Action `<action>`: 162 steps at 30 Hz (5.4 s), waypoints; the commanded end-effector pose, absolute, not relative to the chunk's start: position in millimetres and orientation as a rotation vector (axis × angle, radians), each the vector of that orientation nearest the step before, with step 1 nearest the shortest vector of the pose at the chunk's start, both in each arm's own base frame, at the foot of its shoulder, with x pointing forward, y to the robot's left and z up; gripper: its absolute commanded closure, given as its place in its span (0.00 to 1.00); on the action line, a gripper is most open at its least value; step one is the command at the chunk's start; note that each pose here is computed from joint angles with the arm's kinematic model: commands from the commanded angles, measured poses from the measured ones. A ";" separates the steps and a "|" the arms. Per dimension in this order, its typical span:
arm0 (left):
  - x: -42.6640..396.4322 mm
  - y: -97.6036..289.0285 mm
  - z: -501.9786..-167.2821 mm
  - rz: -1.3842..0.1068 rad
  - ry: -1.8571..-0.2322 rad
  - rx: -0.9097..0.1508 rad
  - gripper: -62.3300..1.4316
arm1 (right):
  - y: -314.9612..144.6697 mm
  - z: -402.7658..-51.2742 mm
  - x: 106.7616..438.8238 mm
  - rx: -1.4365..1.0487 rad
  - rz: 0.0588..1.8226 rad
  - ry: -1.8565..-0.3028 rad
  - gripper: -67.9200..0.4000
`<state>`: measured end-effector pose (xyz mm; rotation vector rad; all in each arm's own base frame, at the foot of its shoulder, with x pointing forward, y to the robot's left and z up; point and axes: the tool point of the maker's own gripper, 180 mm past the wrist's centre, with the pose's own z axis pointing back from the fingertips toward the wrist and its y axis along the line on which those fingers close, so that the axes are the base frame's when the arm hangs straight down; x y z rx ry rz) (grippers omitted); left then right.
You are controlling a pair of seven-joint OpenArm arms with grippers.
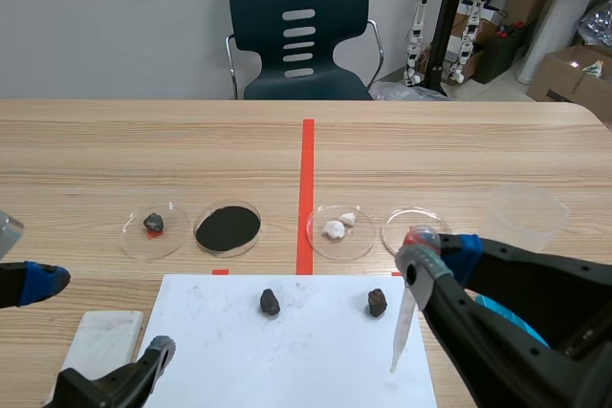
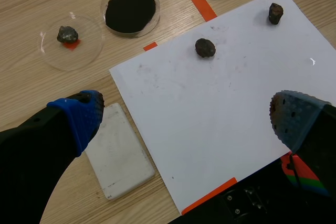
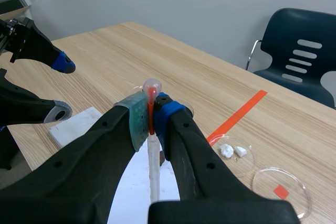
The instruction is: Put the dropper in the beaker
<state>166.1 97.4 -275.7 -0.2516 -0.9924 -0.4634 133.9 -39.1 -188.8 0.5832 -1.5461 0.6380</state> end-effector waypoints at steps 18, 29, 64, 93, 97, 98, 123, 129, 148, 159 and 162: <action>166.4 93.4 -271.1 -0.454 -1.012 -0.269 0.00 | -39.7 -178.9 137.4 0.583 0.633 -1.584 0.98; 166.4 93.4 -271.1 -0.454 -1.012 -0.269 0.00 | -61.5 -167.9 160.8 0.445 0.604 -1.675 0.98; 166.4 93.4 -271.1 -0.454 -1.012 -0.269 0.00 | -201.5 -150.4 261.7 0.079 0.438 -1.892 0.98; 166.4 93.4 -271.1 -0.454 -1.012 -0.269 0.00 | -220.6 -256.1 326.9 0.158 0.322 -1.639 0.98; 166.4 93.4 -271.1 -0.454 -1.012 -0.269 0.00 | -221.8 -265.7 328.9 0.145 0.329 -1.596 0.98; 166.4 93.4 -271.1 -0.454 -1.012 -0.269 0.00 | -222.0 -266.4 328.9 0.145 0.329 -1.594 0.98; 166.4 93.4 -271.1 -0.454 -1.012 -0.269 0.00 | -215.0 -290.3 331.6 0.134 0.366 -1.464 0.78; 166.4 93.4 -271.1 -0.454 -1.012 -0.269 0.00 | -215.5 -288.8 331.0 0.135 0.367 -1.471 0.44; 166.4 93.4 -271.1 -0.454 -1.012 -0.269 0.00 | -174.4 -229.0 290.0 0.206 0.548 -1.639 0.10; 166.4 93.4 -271.1 -0.454 -1.012 -0.269 0.00 | -161.6 -235.4 267.3 0.236 0.579 -1.592 0.10; 166.4 93.4 -271.1 -0.454 -1.012 -0.269 0.00 | -162.1 -238.4 267.6 0.231 0.579 -1.576 0.10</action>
